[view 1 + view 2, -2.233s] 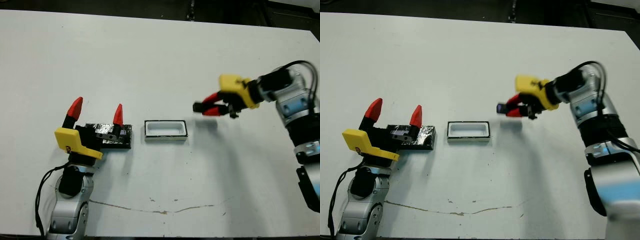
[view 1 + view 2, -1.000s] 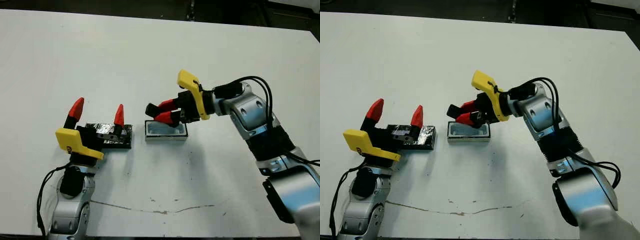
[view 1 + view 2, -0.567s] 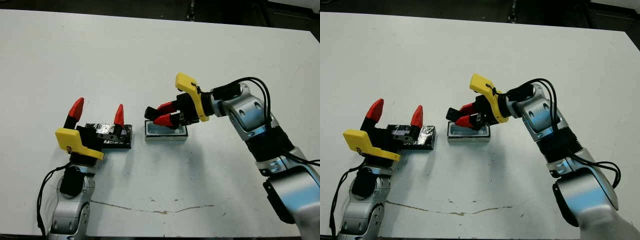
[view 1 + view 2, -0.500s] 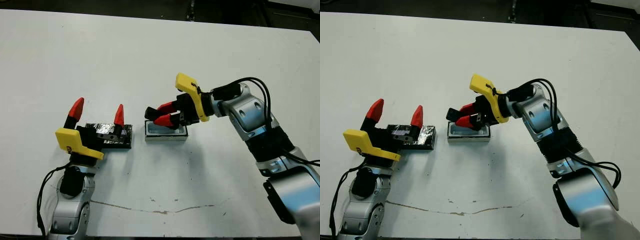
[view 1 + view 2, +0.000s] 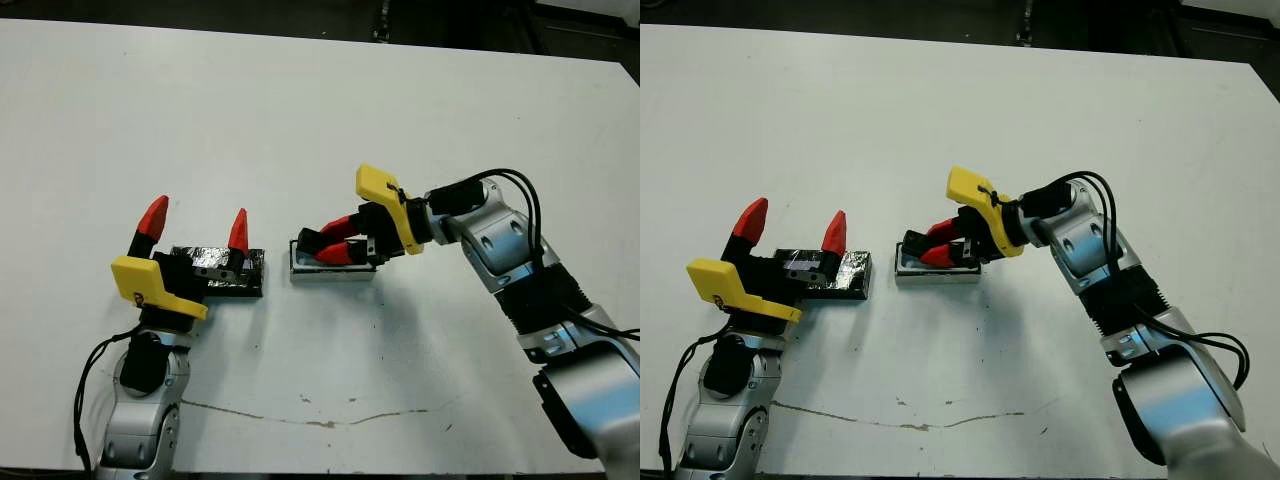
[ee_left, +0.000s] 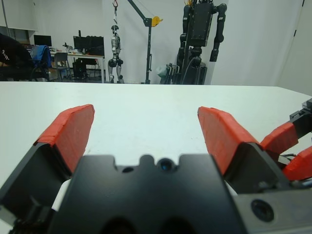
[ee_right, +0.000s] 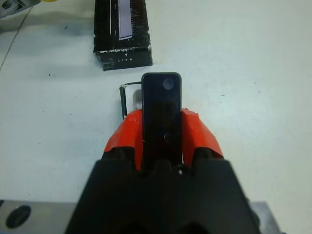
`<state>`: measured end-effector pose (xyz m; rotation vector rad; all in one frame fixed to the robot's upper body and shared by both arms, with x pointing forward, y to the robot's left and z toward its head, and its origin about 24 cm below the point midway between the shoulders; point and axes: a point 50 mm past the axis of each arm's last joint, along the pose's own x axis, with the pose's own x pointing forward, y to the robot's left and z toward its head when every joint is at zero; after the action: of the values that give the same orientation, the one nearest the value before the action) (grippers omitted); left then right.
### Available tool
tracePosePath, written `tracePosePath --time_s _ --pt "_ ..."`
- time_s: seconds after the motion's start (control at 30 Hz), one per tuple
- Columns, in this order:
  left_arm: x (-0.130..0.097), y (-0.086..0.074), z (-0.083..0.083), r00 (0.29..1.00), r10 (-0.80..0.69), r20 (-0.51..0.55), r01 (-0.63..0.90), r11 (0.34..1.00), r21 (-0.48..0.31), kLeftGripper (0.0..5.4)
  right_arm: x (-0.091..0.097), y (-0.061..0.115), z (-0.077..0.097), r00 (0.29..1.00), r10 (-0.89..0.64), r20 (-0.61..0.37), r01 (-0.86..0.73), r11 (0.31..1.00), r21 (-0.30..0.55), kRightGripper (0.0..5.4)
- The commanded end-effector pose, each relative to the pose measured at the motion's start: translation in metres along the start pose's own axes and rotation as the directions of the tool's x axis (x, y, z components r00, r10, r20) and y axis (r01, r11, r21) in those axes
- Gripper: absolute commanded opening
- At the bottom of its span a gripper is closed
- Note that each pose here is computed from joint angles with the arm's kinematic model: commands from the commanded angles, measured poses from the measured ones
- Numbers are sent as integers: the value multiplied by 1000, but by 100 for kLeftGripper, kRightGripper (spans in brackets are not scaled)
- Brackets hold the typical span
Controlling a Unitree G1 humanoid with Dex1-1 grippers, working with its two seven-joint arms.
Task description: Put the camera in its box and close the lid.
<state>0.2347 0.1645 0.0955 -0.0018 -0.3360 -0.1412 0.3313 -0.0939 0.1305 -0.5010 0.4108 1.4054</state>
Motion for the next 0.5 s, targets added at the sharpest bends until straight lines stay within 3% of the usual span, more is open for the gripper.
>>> tracePosePath --time_s 0.03,0.5 --pt "-4 0 -3 1000 3 -27 -3 1000 -1 540 -9 -2 -19 997 -38 -74 41 999 34 167" --pt "-4 0 -3 1000 7 -25 -7 1000 7 540 -22 -13 -29 992 -16 -128 11 999 -39 167"
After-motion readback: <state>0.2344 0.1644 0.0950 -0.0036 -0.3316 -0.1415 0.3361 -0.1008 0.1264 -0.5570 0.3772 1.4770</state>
